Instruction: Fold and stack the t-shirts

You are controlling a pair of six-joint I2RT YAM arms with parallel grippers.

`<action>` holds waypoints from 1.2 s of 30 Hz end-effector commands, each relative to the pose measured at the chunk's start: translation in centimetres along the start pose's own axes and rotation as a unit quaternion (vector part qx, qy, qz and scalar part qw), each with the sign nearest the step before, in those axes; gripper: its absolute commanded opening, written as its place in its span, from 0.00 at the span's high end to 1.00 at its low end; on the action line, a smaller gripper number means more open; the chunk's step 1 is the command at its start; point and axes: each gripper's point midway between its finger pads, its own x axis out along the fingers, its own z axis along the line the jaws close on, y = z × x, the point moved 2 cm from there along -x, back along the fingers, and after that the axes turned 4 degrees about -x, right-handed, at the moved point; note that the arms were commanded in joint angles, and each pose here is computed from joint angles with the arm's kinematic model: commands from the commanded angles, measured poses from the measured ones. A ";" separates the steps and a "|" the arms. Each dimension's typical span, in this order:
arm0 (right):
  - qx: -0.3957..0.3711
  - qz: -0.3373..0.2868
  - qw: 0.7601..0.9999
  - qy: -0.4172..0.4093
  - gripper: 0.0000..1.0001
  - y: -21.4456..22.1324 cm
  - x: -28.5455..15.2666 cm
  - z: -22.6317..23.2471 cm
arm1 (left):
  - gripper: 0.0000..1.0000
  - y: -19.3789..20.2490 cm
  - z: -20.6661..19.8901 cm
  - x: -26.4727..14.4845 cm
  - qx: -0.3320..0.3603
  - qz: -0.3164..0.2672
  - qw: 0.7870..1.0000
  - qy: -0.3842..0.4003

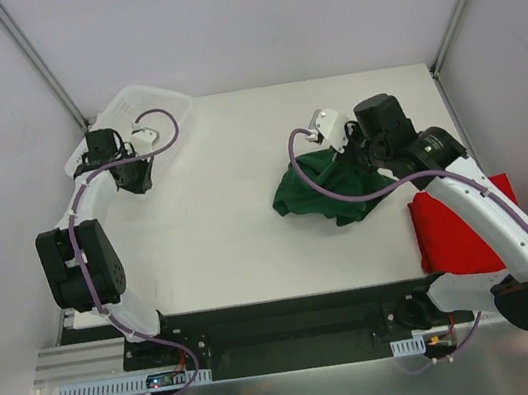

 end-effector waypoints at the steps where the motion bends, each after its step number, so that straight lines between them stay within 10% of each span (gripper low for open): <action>1: 0.002 -0.019 1.000 0.008 0.99 -0.4 -0.7 -0.1 | 1.00 -1.4 2.0 0.4 0.005 0.007 0.999 -0.033; 17: -0.003 -0.019 1.000 0.004 0.98 0.2 -0.8 0.5 | 1.00 -3.3 10.8 -0.4 -0.107 0.041 0.961 -0.250; 36: -0.002 -0.019 1.000 -0.001 0.99 0.1 -0.5 0.5 | 1.00 -3.3 11.9 1.5 -0.178 0.051 0.936 -0.300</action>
